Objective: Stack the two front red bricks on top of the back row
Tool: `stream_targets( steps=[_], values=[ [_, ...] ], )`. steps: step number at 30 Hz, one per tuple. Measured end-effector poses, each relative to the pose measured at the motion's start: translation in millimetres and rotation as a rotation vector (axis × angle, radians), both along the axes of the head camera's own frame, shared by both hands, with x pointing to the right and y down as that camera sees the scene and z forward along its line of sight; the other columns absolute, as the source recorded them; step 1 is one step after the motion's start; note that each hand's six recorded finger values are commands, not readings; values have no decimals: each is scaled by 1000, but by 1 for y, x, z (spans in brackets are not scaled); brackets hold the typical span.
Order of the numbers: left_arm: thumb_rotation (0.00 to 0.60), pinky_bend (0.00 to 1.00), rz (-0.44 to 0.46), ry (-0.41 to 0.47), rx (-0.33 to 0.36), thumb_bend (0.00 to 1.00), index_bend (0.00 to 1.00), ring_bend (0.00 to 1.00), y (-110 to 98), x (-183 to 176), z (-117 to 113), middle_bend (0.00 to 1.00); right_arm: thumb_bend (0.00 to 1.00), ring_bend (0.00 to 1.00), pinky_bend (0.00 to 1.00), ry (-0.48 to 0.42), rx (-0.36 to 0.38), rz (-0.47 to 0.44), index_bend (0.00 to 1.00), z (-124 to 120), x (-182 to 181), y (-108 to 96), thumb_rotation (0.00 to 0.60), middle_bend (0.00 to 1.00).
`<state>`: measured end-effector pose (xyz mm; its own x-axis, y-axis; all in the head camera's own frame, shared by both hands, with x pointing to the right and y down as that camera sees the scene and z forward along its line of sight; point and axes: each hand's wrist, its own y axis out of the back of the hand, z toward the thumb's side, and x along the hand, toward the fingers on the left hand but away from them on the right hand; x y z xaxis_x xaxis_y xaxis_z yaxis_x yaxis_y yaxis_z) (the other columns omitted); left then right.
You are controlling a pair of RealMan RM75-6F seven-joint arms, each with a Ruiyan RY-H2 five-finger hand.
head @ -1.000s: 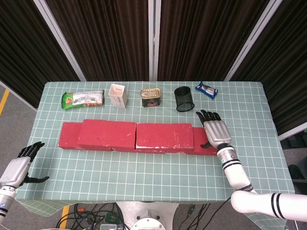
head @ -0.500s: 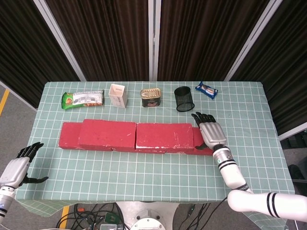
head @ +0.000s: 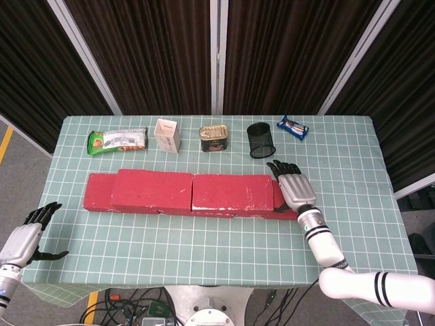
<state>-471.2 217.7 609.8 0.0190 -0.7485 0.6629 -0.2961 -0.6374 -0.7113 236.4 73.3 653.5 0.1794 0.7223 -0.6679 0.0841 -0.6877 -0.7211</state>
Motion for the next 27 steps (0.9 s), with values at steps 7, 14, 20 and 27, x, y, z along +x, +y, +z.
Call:
stream_targets(
  steps=[7, 14, 20, 27],
  values=[
    [600, 0, -1, -2, -3, 2, 0, 0, 1, -1, 1, 0, 0, 0, 0, 2, -2, 0, 0, 1, 0, 0, 600, 0],
    [600, 0, -1, -3, 2, 1, 0, 0, 0, -1, -1, 0, 0, 0, 0, 2, 10, 5, 0, -6, 4, 1, 600, 0],
    [600, 0, 0, 1, 55, 1, 0, 0, -5, -1, -8, 0, 0, 0, 0, -6, 71, 2, 0, -28, 14, 2, 600, 0],
    [600, 0, 18, -25, 195, 2, 0, 0, -14, -3, -28, 0, 0, 0, 0, 59, 204, -53, 0, -55, 52, 22, 600, 0]
  ],
)
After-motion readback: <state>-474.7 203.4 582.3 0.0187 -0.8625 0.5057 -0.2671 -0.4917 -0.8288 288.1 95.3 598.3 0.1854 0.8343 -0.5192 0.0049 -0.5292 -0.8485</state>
